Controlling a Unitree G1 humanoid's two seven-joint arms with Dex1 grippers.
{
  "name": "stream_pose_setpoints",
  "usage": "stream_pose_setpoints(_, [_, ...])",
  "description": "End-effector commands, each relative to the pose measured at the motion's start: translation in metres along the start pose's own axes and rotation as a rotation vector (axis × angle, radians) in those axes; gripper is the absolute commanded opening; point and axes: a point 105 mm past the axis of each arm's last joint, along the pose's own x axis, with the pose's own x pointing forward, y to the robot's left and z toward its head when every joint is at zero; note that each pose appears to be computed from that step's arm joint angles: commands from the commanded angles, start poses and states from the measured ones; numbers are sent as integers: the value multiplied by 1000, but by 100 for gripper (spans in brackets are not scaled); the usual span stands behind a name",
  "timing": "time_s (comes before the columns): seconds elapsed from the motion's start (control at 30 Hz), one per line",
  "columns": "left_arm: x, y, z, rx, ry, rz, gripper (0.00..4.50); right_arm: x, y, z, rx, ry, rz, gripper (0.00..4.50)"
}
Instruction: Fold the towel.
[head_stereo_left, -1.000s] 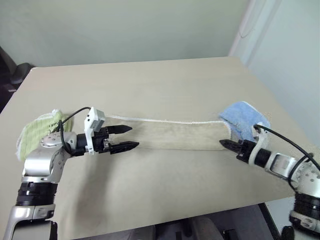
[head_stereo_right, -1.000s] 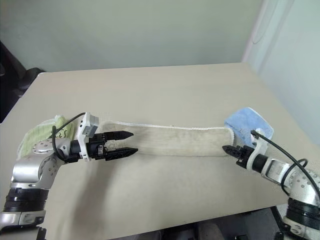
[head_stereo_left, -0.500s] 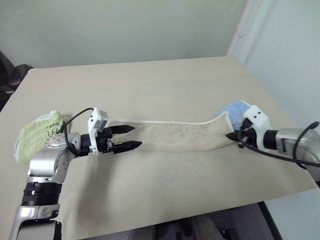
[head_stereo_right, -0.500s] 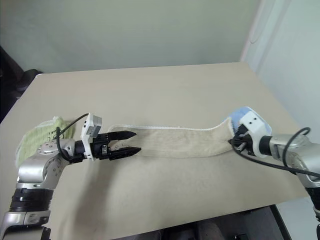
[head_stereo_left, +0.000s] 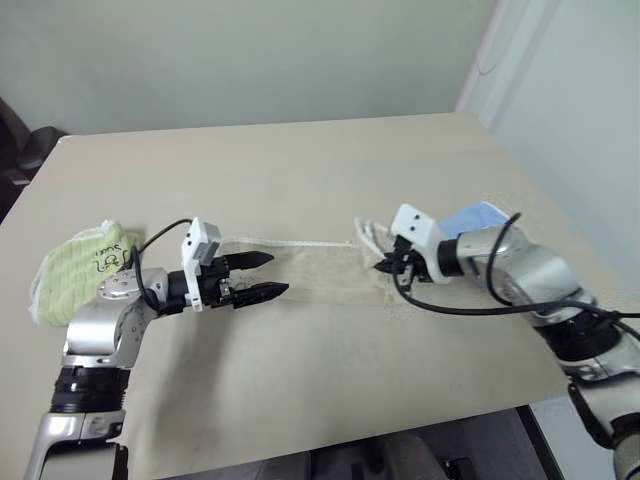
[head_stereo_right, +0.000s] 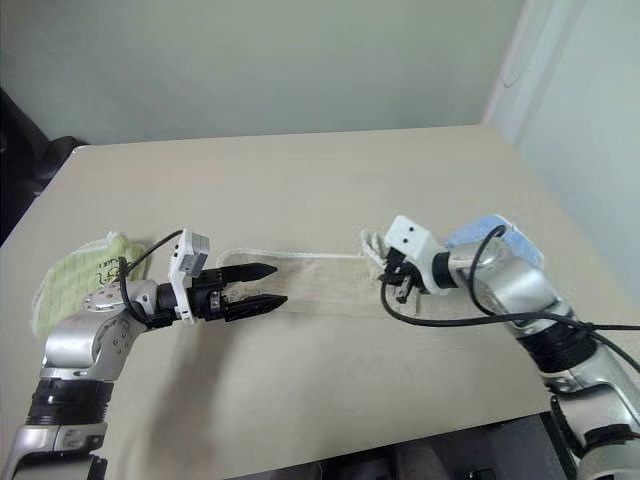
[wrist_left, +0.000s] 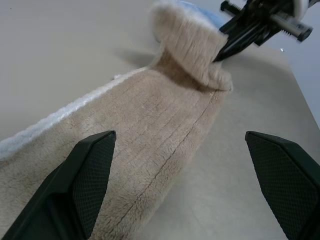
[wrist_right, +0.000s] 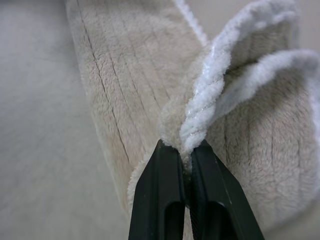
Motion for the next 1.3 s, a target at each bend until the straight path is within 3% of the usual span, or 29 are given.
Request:
stream_pose_setpoints(0.03, [-3, -3, 13, 58, -36, 3, 450, 6, -4, 7, -21, -12, -4, 3])
stream_pose_setpoints(0.2, [-6, -3, 11, 57, -34, 15, 450, 12, -2, 7, 30, -31, 13, 3])
stream_pose_setpoints(0.3, [-6, -2, 11, 56, -34, 17, 450, 13, -2, 9, 73, -55, 24, 82])
stream_pose_setpoints(0.53, [-3, -2, 11, 57, -37, 13, 450, -4, 5, 34, 119, -203, 78, 322])
stream_pose_setpoints(0.77, [-4, 2, 12, 60, -40, 20, 450, -39, -2, 53, 219, -385, 58, 322])
stream_pose_setpoints(0.87, [-4, 4, 12, 60, -42, 24, 450, -36, -23, 36, 297, -332, -57, 263])
stream_pose_setpoints(1.1, [0, 10, 17, 43, -90, 45, 450, 3, -17, -11, 362, -210, -95, 15])
stream_pose_setpoints(1.3, [-1, 6, 26, -51, -203, 74, 450, 30, -4, -44, 352, -113, -92, 3])
